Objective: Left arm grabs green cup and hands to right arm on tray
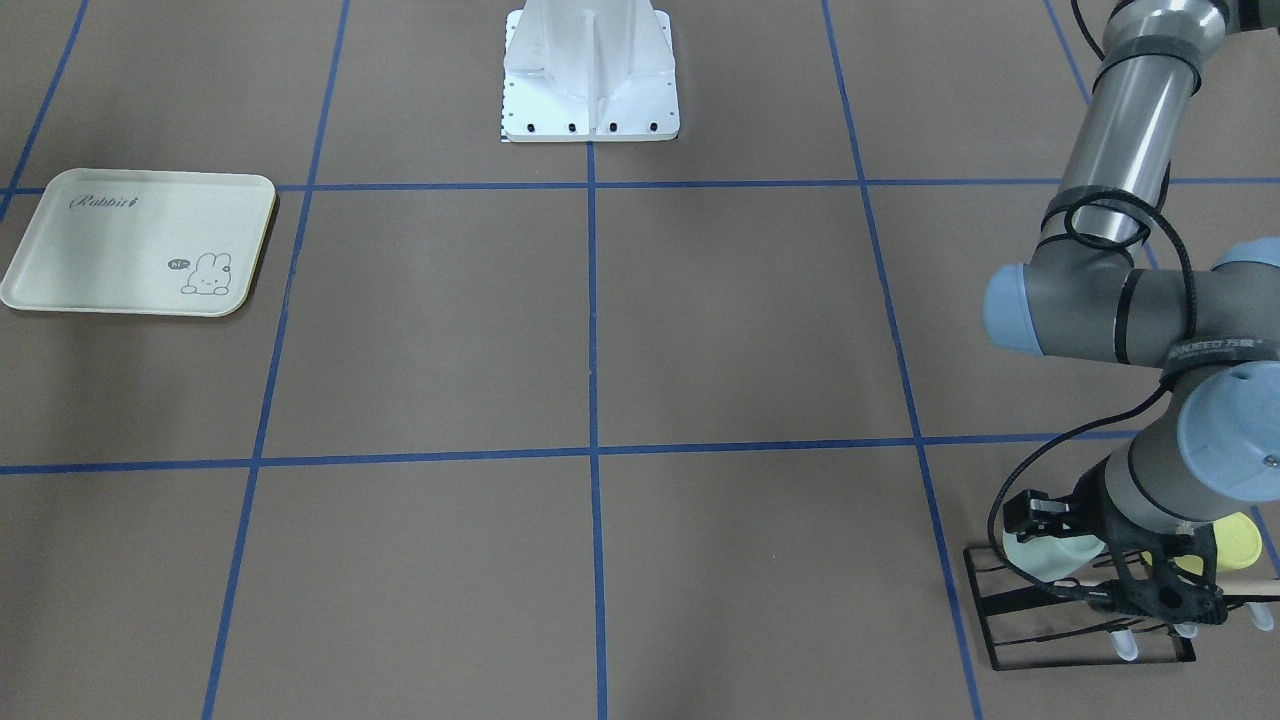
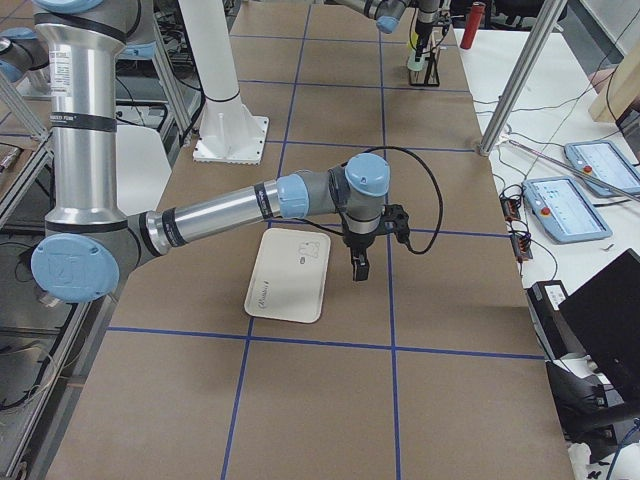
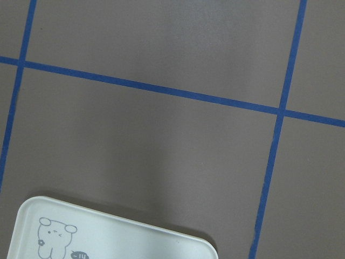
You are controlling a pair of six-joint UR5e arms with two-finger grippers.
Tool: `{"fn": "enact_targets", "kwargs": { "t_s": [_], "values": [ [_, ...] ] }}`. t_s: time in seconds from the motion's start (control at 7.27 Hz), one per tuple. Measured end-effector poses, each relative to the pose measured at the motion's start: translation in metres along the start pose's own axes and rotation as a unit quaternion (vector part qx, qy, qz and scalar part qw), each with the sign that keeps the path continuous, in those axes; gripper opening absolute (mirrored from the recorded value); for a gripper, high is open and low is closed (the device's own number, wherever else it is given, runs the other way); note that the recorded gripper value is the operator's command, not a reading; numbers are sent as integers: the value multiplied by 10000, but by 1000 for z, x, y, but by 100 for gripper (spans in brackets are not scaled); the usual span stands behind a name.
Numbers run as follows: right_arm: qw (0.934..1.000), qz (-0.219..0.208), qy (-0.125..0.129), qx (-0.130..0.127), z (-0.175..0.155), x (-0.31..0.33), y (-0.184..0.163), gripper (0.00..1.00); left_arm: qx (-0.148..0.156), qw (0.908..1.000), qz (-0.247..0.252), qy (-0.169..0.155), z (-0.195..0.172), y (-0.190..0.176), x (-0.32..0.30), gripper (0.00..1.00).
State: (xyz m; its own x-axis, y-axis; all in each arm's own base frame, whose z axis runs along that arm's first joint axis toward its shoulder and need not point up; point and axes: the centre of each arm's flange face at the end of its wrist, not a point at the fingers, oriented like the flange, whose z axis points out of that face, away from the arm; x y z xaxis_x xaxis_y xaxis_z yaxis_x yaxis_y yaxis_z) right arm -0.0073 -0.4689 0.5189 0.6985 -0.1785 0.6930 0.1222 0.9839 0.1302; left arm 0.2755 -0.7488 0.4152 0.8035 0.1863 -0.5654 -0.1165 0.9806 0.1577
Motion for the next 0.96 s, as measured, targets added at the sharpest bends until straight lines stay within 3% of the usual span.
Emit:
{"fn": "enact_targets", "kwargs": {
  "t_s": [0.41, 0.96],
  "values": [
    [9998, -126, 3, 126, 0, 0, 1, 100, 23, 10000, -32, -2, -7, -1, -1, 0],
    [9996, -225, -13, 192, 0, -4, -2, 100, -8, 9994, -327, -57, -95, 8, -9, 0]
  ]
}}
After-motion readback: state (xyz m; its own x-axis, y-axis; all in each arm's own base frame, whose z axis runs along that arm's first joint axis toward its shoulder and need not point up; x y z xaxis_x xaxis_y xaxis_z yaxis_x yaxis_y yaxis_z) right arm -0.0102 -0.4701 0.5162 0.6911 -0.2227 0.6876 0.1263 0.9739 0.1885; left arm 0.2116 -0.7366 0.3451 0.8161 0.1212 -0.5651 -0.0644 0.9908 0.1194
